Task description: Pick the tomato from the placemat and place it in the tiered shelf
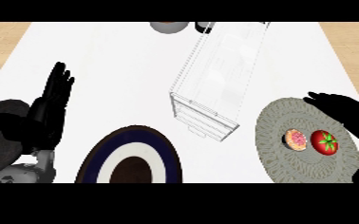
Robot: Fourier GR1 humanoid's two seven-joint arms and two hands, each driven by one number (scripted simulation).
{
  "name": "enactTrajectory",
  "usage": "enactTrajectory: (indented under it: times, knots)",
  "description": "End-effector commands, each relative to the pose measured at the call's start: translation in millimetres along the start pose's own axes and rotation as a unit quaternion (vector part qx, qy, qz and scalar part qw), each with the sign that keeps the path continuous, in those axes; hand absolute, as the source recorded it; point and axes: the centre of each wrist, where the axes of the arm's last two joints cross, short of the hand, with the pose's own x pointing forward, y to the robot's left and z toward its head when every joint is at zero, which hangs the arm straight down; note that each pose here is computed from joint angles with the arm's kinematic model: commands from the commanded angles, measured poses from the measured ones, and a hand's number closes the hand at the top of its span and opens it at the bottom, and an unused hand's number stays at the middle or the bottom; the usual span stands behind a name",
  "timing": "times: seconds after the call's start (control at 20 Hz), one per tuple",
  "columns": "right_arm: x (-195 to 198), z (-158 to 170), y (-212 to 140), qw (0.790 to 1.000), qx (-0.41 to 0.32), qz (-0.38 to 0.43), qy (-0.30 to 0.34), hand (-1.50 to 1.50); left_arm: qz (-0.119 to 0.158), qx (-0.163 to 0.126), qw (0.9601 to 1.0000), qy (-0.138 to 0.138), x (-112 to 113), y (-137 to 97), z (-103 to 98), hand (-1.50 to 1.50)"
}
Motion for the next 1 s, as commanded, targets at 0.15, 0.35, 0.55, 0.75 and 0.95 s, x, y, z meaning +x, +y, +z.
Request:
enactTrajectory:
  times: [0.15, 0.35, 0.55, 0.75, 0.95]
  knots:
    - [4.6, -16.8, 43.7, 0.997, 0.014, 0.054, 0.062, -1.50, -0.003, 0.004, 1.0000, 0.003, 13.0, 1.3, -9.9, 0.00]
    - [-22.9, -24.5, 22.9, 0.998, 0.017, 0.028, 0.060, -1.50, -0.003, 0.004, 1.0000, 0.003, -14.6, 1.8, 11.3, 0.00]
    - [-43.2, -30.2, 44.2, 0.999, 0.013, 0.017, 0.043, -1.50, -0.007, -0.004, 0.9999, -0.008, 6.4, -12.4, -3.2, 0.00]
    - [-40.7, -24.0, 52.2, 0.998, 0.019, 0.029, 0.057, -1.50, 0.000, -0.002, 1.0000, -0.002, 9.5, -8.2, 16.6, 0.00]
    - [-36.9, -19.5, 65.3, 0.998, 0.025, 0.026, 0.058, -1.50, -0.003, 0.002, 1.0000, -0.006, 0.0, 21.0, -3.0, 0.00]
